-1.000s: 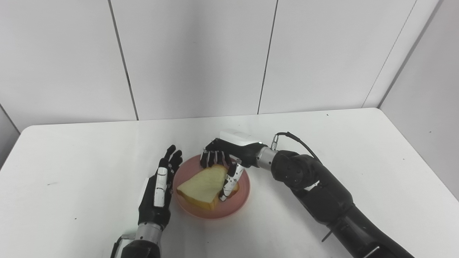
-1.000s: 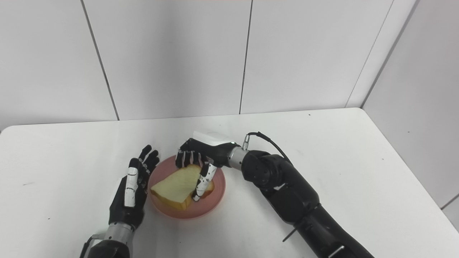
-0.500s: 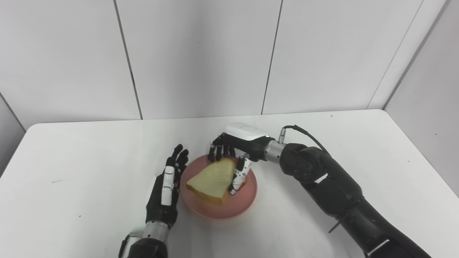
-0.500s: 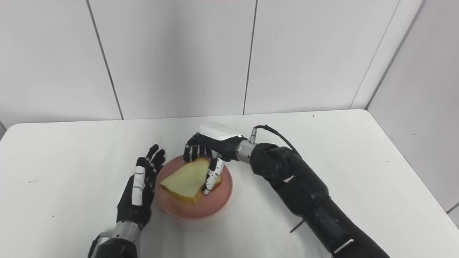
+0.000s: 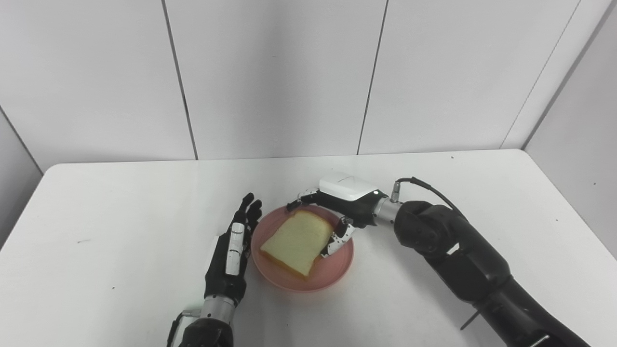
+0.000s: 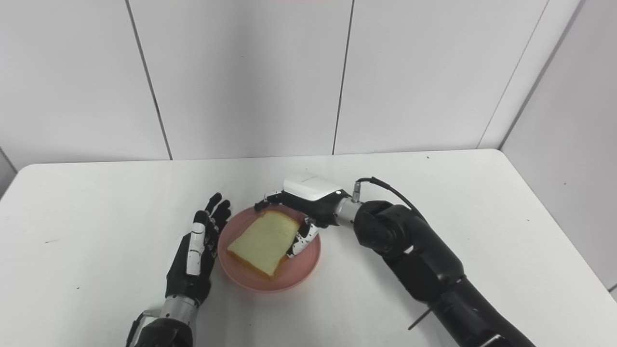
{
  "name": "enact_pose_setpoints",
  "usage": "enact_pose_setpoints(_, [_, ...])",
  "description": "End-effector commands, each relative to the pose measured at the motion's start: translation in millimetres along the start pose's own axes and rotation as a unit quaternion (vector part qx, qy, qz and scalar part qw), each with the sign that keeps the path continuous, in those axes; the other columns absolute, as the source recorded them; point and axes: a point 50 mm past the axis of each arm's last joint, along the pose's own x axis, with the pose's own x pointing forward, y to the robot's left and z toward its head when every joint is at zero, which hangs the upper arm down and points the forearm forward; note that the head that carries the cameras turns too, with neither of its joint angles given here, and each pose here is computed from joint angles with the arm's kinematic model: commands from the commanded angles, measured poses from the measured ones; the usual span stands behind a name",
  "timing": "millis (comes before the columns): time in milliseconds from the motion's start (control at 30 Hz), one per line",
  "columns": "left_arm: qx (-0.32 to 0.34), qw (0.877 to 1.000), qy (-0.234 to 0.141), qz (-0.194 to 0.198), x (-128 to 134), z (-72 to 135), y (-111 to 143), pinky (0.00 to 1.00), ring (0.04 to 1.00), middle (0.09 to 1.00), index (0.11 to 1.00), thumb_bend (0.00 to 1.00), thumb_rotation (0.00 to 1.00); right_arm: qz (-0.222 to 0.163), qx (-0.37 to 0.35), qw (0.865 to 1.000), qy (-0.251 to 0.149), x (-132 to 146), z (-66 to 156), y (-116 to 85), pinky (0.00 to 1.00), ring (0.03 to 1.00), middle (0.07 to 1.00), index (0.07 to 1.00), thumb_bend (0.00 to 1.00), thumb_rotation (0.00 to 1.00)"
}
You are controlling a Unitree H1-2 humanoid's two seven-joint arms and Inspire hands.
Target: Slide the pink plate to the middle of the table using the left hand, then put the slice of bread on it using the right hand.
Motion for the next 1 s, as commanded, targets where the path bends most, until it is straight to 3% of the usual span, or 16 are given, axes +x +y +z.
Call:
enact_pose_setpoints(0, [-0.016,0.999,0.039,0.017,-10.0,-16.2,1.5,1.0,0.973,0.948,0.925,0.69,0.99,-0.022,-0.026,0.999,-0.023,-4.5,4.3,-15.2,0.78,0.853,0.858,0.822,0.88,0.15])
enact_pose_setpoints(233, [-0.019,0.999,0.038,0.014,-9.7,-14.2,2.0,1.0,0.981,0.961,0.936,0.67,0.99,-0.029,-0.014,0.999,-0.027,-8.2,1.6,-12.5,0.86,0.922,0.919,0.862,0.88,0.2])
enact_pose_setpoints(400, [-0.019,0.999,0.035,0.01,-8.4,-12.8,2.6,1.0,0.995,0.979,0.957,0.67,1.0,-0.045,0.003,0.999,-0.03,-14.1,-1.4,-17.1,0.87,0.931,0.933,0.877,0.91,0.19])
enact_pose_setpoints(533, [-0.015,0.999,0.033,0.01,-6.0,-12.0,1.5,1.0,1.0,0.993,0.973,0.67,1.0,-0.089,0.092,0.991,-0.028,-31.9,-6.6,-19.1,0.84,0.956,0.961,0.896,0.88,0.23])
enact_pose_setpoints(567, [-0.014,0.999,0.033,0.011,-5.7,-12.0,1.1,1.0,1.0,0.999,0.984,0.67,1.0,-0.103,0.123,0.987,-0.023,-36.5,-7.5,-16.9,0.79,0.961,0.988,0.933,0.85,0.3])
enact_pose_setpoints(633, [-0.016,0.999,0.031,0.009,-5.4,-12.1,0.3,1.0,1.0,1.0,0.989,0.67,1.0,-0.138,0.176,0.974,-0.019,-43.9,-9.3,-10.5,0.78,0.966,0.995,0.952,0.84,0.33])
enact_pose_setpoints(733, [-0.02,0.999,0.025,0.008,-5.0,-11.7,-0.7,1.0,1.0,1.0,0.997,0.65,1.0,-0.203,0.246,0.948,-0.017,-50.2,-10.7,3.4,0.83,0.976,1.0,0.988,0.8,0.46])
enact_pose_setpoints(767, [-0.018,1.0,0.022,0.011,-5.1,-12.0,-0.7,1.0,1.0,1.0,0.997,0.66,1.0,-0.226,0.27,0.936,-0.017,-51.9,-9.3,8.3,0.9,0.993,1.0,0.998,0.76,0.54])
enact_pose_setpoints(867, [-0.01,1.0,0.018,0.017,-6.0,-14.1,0.4,1.0,1.0,1.0,0.996,0.68,1.0,-0.282,0.326,0.902,-0.016,-55.3,-4.4,21.5,0.94,0.999,1.0,1.0,0.71,0.66])
enact_pose_setpoints(967, [-0.005,1.0,0.021,0.022,-8.4,-14.4,1.9,1.0,1.0,1.0,0.992,0.69,1.0,-0.306,0.347,0.886,-0.012,-57.4,-0.8,31.9,0.97,0.999,1.0,1.0,0.68,0.78])
